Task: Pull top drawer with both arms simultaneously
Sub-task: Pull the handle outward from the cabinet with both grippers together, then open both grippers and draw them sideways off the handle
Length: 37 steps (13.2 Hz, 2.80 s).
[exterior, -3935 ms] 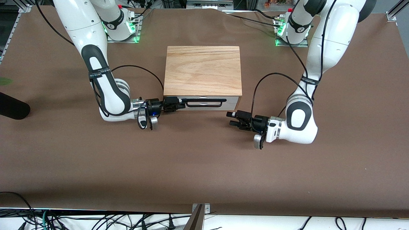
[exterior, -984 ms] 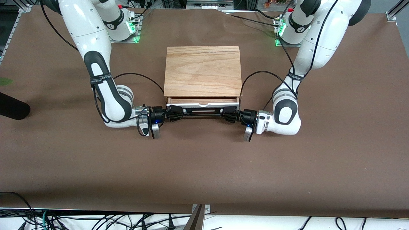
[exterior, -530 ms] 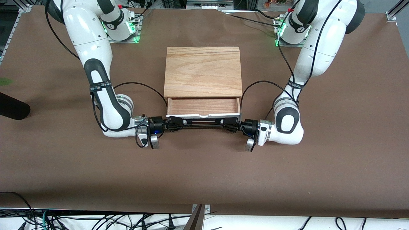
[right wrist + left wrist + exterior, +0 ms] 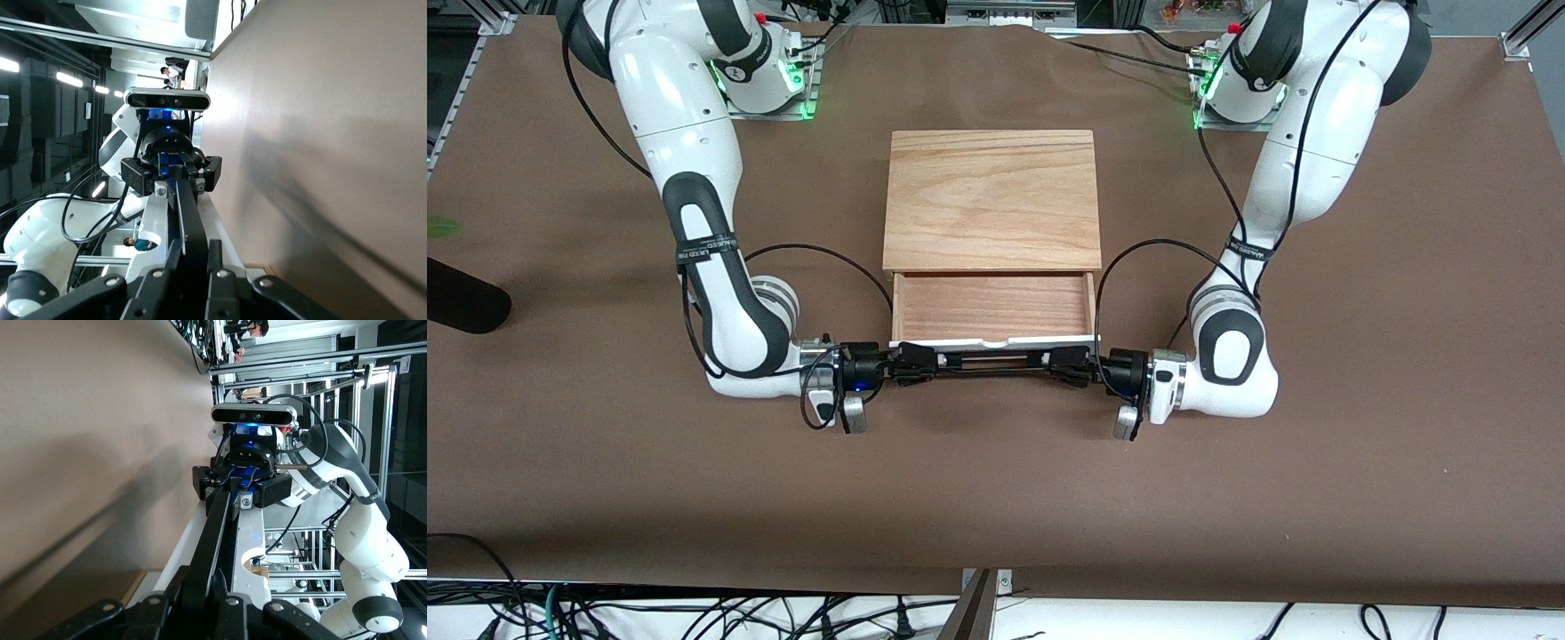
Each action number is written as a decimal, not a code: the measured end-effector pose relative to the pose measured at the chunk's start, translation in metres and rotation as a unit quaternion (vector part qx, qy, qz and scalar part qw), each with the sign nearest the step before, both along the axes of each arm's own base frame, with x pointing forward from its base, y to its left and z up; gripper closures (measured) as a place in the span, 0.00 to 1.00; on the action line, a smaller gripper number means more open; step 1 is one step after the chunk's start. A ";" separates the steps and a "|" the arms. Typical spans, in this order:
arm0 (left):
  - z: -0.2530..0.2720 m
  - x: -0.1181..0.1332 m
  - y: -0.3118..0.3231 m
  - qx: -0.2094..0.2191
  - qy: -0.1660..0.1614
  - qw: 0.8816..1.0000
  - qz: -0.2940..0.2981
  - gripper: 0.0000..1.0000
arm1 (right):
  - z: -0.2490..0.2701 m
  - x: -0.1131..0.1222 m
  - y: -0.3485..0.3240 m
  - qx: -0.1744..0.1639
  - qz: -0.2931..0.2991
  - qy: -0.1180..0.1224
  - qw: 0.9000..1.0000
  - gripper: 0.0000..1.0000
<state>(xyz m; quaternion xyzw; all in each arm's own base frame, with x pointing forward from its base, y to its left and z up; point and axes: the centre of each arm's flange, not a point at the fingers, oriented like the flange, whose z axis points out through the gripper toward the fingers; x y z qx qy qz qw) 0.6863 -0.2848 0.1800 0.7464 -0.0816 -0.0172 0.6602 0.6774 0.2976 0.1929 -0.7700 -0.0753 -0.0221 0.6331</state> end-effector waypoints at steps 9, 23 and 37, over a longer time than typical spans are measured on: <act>0.011 0.027 -0.006 0.016 -0.015 0.999 0.031 0.83 | 0.006 0.023 -0.006 -0.003 -0.031 -0.010 0.999 0.82; 0.019 0.047 0.022 0.032 -0.012 0.997 0.068 0.11 | 0.003 0.030 -0.011 -0.010 -0.054 -0.014 0.998 0.00; 0.125 0.054 0.128 0.255 -0.055 0.962 -0.075 0.00 | 0.124 0.042 -0.133 -0.344 0.115 -0.052 0.931 0.00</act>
